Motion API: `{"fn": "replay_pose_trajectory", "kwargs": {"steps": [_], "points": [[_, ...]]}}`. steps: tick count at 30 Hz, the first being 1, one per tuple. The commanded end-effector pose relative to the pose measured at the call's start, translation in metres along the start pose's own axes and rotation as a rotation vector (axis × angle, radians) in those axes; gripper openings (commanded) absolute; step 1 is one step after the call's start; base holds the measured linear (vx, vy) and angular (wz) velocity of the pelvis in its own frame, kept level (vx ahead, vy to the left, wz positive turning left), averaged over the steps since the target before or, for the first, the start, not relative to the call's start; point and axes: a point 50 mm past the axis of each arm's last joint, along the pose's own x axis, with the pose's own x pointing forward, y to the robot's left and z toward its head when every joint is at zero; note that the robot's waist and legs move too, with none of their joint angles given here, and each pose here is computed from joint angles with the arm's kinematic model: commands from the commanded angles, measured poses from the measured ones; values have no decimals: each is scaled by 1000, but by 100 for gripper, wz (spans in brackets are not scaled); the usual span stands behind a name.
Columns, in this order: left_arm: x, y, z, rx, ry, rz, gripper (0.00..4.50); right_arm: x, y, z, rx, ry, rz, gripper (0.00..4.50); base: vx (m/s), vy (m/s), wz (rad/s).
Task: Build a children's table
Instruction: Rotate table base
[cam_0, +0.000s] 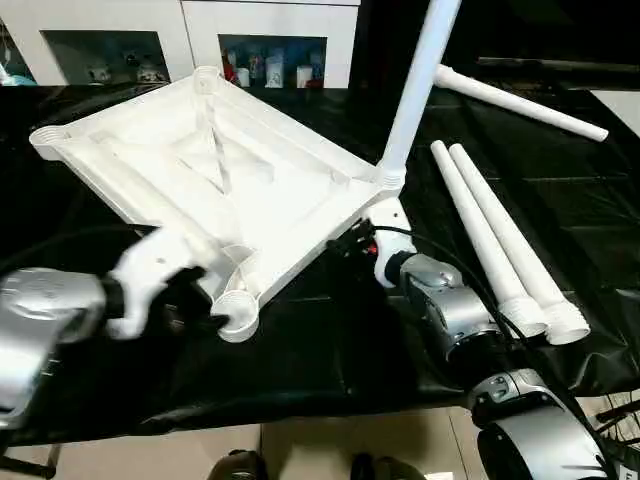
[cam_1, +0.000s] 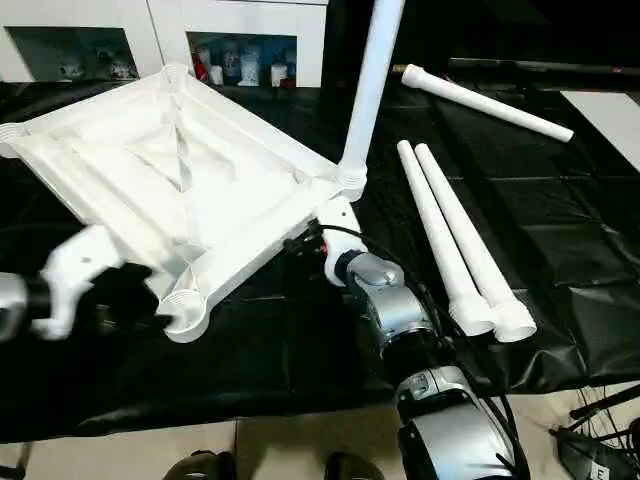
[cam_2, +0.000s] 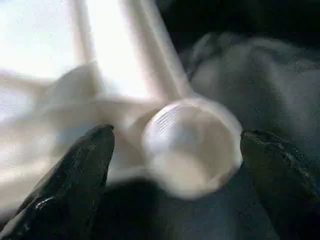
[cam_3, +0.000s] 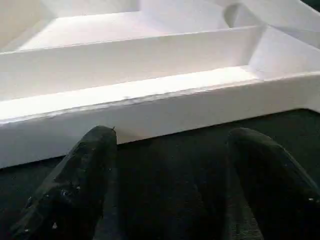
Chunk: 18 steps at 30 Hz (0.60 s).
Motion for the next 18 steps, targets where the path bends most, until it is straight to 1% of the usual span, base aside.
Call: {"fn": "replay_pose_trajectory", "kwargs": {"steps": [1,3,4,6,7,9,12,14,15,16,18], "points": [[6,-3,5,17,-11,-25,445,-2,0,1,-29,-6,24,380,0,0,0],[10,-4,5,18,-11,-27,445,-2,0,1,-36,-8,38,380,0,0,0],[18,-6,5,16,-15,-40,445,-5,1,1,-50,-15,71,380,0,0,0],[24,-7,5,15,-16,-51,445,-8,-1,1,-74,-20,78,380,0,0,0],[27,-6,7,30,-35,-33,445,-12,-5,4,-86,-29,74,380,0,0,0],[26,-4,10,32,-56,-13,445,-16,-9,5,-87,-38,72,380,0,0,0],[20,2,20,37,-116,4,445,-25,-18,11,-88,-65,71,380,0,0,0],[13,4,25,37,-135,-16,445,-33,-23,13,-104,-70,89,380,0,0,0],[11,5,26,37,-138,-24,445,-35,-25,13,-112,-69,97,380,0,0,0],[6,8,28,46,-137,-35,445,-41,-27,14,-133,-66,133,380,0,0,0],[-1,15,29,72,-106,-33,445,-50,-27,16,-179,-60,216,380,0,0,0]]}}
